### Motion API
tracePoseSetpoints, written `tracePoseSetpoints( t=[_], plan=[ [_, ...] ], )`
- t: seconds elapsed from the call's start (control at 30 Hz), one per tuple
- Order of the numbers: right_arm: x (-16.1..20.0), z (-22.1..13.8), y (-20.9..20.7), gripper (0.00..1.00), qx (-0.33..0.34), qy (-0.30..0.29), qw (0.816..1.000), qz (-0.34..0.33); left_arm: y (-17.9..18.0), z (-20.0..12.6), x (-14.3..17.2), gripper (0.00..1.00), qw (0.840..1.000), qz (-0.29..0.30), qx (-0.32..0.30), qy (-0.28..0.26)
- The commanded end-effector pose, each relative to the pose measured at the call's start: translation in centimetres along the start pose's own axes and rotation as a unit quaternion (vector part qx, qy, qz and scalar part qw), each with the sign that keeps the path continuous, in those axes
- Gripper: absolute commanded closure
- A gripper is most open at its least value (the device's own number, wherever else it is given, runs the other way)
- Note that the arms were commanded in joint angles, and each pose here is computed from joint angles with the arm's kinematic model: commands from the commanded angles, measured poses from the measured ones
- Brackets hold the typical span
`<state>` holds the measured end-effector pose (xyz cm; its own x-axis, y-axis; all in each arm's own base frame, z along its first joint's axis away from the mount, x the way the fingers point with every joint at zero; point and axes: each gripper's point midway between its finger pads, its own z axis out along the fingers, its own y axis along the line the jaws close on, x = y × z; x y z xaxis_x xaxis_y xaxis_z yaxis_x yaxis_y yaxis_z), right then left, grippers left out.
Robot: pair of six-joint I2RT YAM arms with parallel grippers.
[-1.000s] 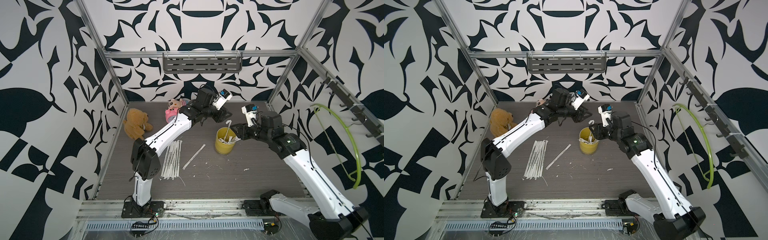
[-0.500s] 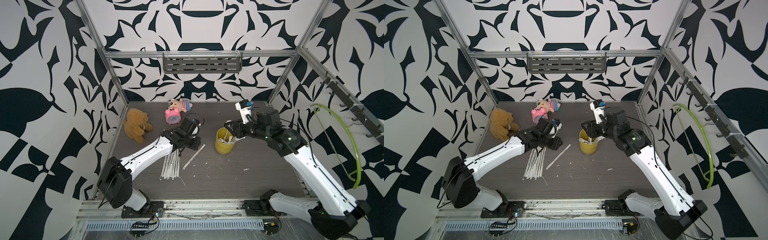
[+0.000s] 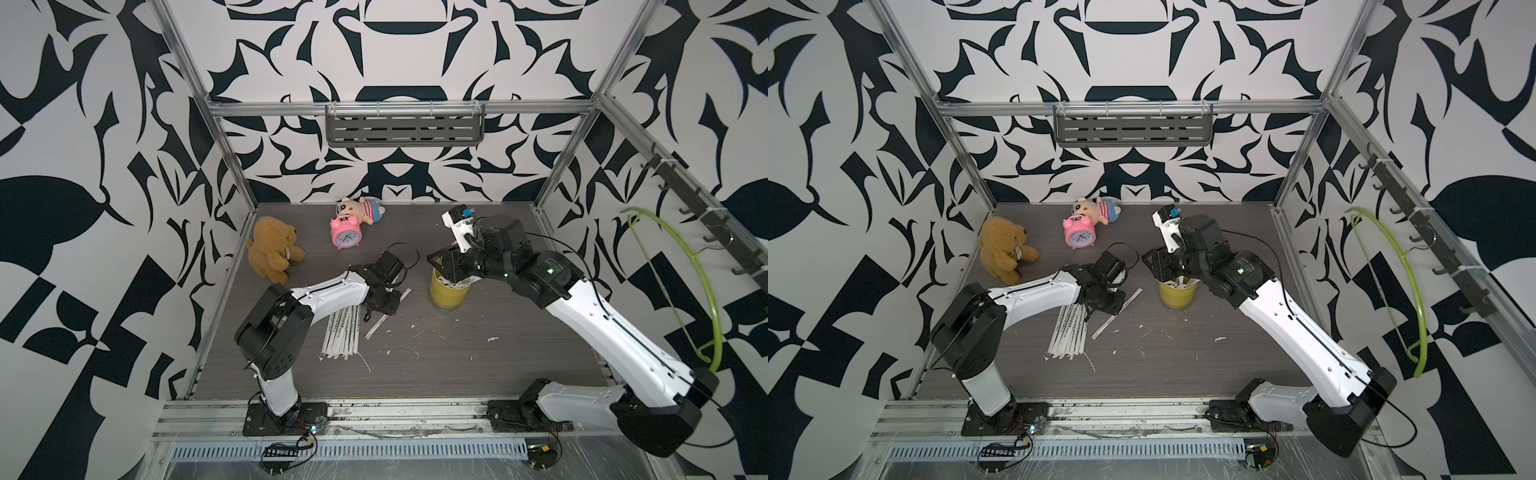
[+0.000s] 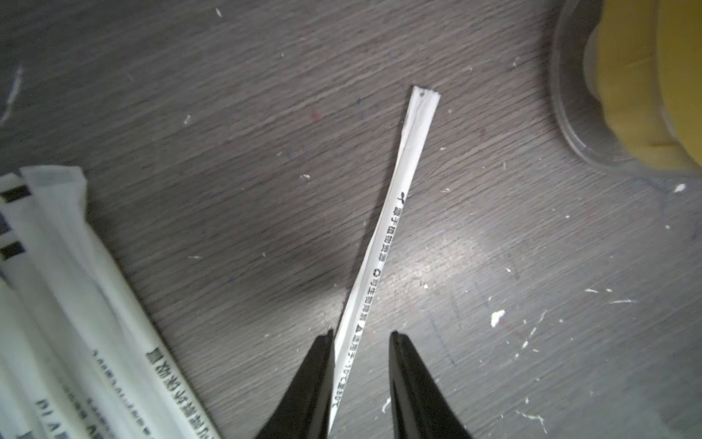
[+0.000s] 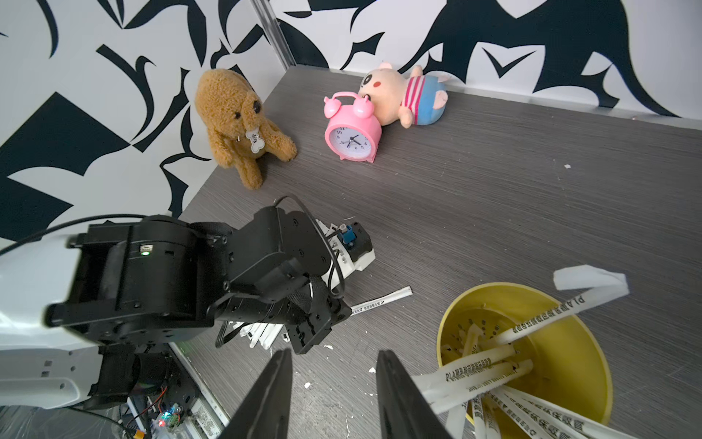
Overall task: Take the straws out of the storage container
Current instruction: Adjust the straw at the center of the board.
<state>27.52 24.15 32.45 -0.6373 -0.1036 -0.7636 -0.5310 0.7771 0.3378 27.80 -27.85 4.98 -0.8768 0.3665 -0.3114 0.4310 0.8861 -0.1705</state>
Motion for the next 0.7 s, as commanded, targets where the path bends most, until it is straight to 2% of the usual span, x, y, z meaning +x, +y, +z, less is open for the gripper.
tracePoseSetpoints(
  t=[0.0, 0.13, 0.3, 0.37, 0.5, 0.67],
  plan=[
    [-1.5, -1.0, 0.3, 0.59, 0.006, -0.025, 1.0, 0.001, -0.7, 0.2, -0.2, 0.69, 1.0, 0.005, 0.008, 0.008],
    [-1.6, -1.1, 0.2, 0.59, 0.007, -0.027, 1.0, 0.001, -0.8, 1.2, 0.6, 0.69, 0.999, 0.011, 0.004, 0.033],
    [-1.6, -1.2, 0.2, 0.59, 0.008, -0.029, 1.0, 0.002, -0.5, 2.1, 1.3, 0.7, 0.997, 0.031, -0.035, 0.055],
    [-1.6, -1.3, 0.3, 0.6, 0.007, -0.029, 1.0, 0.003, -0.3, 2.3, 1.5, 0.73, 0.996, 0.035, -0.046, 0.062],
    [-1.7, -1.7, 0.3, 0.61, 0.008, -0.032, 0.999, 0.003, -0.4, 2.6, 1.9, 0.84, 0.996, 0.038, -0.05, 0.07],
    [-1.6, -1.9, 0.4, 0.62, 0.007, -0.034, 0.999, 0.004, -0.4, 2.1, 1.5, 0.85, 0.996, 0.04, -0.055, 0.059]
  ],
)
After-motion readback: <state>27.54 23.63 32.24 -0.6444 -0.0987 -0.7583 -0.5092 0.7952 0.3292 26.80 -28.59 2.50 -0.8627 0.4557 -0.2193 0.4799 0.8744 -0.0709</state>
